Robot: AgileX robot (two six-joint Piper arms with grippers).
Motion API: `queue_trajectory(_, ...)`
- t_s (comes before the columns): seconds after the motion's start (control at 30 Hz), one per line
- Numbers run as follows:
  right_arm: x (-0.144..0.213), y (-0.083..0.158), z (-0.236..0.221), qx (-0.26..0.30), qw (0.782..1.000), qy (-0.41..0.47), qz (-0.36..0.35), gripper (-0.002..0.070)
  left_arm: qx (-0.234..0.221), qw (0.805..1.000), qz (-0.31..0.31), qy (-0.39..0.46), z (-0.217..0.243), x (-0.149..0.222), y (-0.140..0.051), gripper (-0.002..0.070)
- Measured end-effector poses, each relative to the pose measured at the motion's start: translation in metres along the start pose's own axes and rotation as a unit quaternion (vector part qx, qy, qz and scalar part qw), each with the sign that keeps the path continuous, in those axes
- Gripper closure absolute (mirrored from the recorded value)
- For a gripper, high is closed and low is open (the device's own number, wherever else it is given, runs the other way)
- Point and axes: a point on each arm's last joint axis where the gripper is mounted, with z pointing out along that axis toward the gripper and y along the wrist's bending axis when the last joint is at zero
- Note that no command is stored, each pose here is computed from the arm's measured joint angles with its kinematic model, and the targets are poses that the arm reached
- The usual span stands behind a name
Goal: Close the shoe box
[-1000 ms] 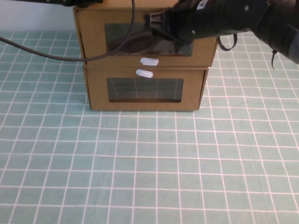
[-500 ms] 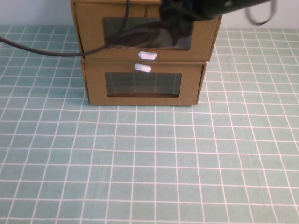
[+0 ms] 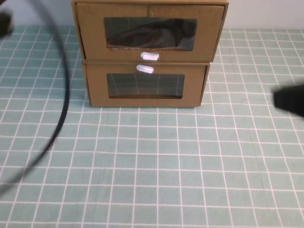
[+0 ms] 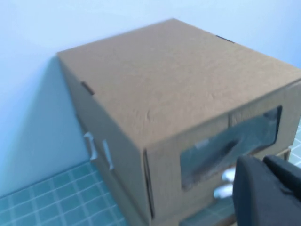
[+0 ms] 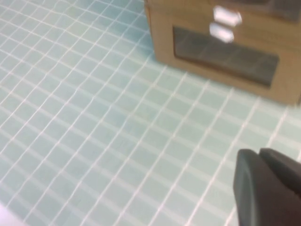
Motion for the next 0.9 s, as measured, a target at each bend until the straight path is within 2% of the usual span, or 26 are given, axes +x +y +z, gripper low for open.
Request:
queue_trajectory(0.27,0.099,0.002,-0.052,-0.008,0.998,-0.048,0.033,0.0687,-0.051,0.997,-0.008,-0.051,-0.081,0.093,-0.038,0.0680)
queue_trajectory(0.47,0.143,0.000,-0.067,-0.015,0.989,-0.141,0.036,0.0687,-0.083,0.988,-0.040,-0.124,-0.119,0.162,-0.060,0.0680)
queue_trajectory(0.6,0.158,-0.004,-0.058,-0.017,0.983,-0.180,0.044,0.0687,-0.087,0.984,-0.061,-0.141,-0.122,0.196,-0.067,0.0680)
queue_trajectory(0.9,0.187,-0.021,-0.009,-0.003,0.969,-0.236,0.077,0.0688,-0.110,0.987,-0.086,-0.076,-0.094,0.261,-0.065,0.0680)
